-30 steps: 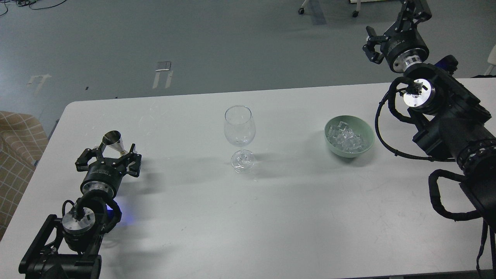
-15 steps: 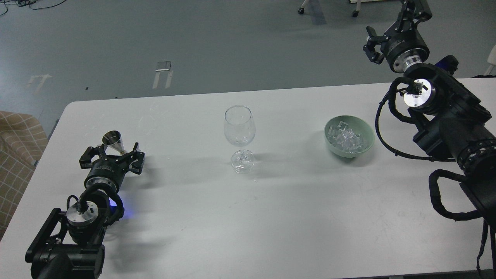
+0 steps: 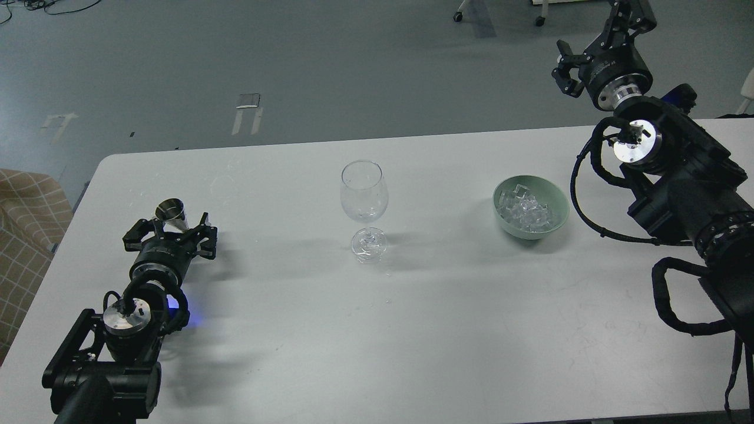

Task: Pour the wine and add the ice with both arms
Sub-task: 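Lift the jigger upright with the left gripper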

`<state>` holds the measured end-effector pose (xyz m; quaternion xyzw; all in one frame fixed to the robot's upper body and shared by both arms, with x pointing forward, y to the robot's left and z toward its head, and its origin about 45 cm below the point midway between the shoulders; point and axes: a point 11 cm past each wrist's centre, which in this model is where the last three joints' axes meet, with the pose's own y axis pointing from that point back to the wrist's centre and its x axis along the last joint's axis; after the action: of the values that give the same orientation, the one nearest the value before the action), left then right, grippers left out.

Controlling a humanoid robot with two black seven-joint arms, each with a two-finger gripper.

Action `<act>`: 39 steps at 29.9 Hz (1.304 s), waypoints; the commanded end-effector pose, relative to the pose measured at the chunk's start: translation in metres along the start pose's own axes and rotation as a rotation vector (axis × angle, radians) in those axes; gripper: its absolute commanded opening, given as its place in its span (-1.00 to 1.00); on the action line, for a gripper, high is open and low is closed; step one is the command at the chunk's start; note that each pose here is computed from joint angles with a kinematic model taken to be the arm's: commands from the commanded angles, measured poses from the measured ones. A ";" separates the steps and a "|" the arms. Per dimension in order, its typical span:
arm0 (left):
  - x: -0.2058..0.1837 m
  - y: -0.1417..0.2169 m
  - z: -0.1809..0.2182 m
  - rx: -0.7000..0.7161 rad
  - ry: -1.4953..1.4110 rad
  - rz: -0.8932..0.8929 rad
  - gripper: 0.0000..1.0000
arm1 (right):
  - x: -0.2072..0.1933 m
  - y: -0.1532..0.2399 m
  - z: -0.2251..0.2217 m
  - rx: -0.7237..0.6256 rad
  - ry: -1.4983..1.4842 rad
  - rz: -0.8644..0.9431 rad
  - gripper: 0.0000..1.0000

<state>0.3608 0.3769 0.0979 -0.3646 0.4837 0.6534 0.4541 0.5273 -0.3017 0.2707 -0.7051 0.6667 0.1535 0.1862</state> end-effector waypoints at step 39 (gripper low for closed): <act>0.010 -0.008 0.005 0.003 0.027 -0.059 -0.33 | 0.005 0.001 -0.003 0.003 0.009 0.009 1.00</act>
<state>0.3653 0.3847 0.0879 -0.3861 0.4812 0.6348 0.4652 0.5264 -0.3080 0.2705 -0.7023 0.6710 0.1508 0.1841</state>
